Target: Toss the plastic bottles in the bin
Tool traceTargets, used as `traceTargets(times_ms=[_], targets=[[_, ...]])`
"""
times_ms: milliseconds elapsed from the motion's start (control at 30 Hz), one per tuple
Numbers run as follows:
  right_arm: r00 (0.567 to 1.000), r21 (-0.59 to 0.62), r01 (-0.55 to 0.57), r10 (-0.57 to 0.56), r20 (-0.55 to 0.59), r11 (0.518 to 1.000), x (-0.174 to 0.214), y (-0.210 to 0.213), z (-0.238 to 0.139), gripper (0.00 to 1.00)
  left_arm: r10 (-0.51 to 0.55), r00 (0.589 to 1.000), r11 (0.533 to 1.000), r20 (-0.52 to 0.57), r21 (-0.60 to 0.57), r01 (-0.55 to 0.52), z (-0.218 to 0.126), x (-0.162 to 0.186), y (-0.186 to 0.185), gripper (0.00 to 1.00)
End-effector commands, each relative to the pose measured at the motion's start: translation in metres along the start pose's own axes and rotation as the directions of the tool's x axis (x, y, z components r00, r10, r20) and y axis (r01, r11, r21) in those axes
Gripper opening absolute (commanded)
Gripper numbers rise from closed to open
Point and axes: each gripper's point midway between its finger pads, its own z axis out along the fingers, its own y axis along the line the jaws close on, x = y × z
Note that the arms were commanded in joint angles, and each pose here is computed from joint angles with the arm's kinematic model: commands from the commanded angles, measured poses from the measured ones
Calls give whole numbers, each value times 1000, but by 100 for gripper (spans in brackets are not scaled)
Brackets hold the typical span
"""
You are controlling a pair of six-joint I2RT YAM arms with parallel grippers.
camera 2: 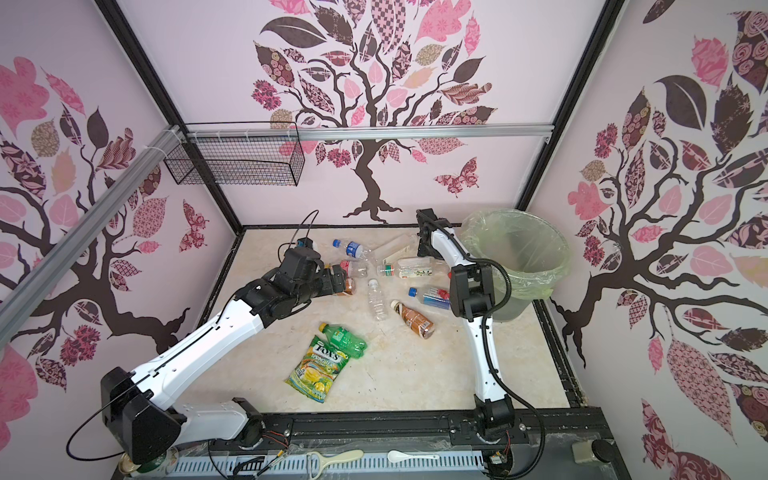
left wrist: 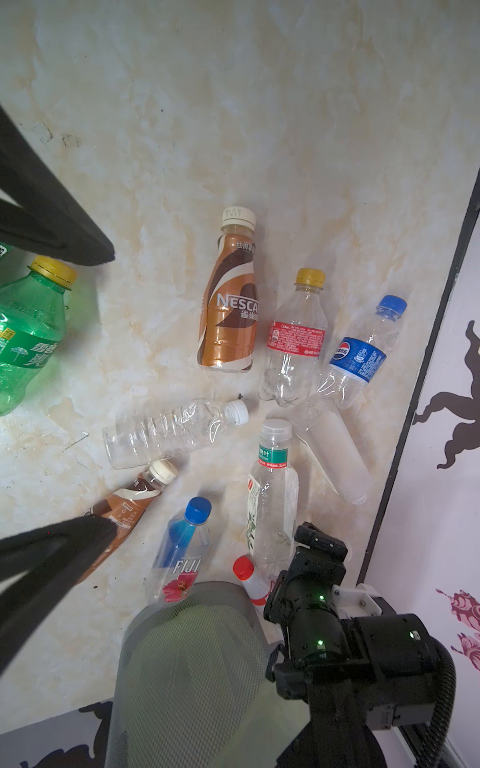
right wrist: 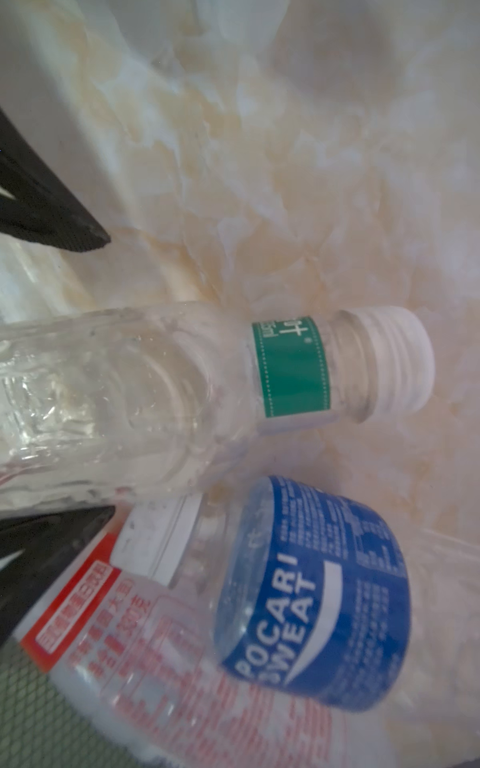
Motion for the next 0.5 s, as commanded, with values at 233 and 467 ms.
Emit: traceTargets(times_ms=[233, 467], targets=[[999, -61, -2, -1, -54, 998, 16, 6, 6, 78, 34, 999, 999, 18, -30, -34, 1, 2, 7, 98], [999, -85, -2, -1, -33, 996, 14, 3, -11, 65, 36, 999, 999, 20, -33, -35, 2, 0, 5, 98]])
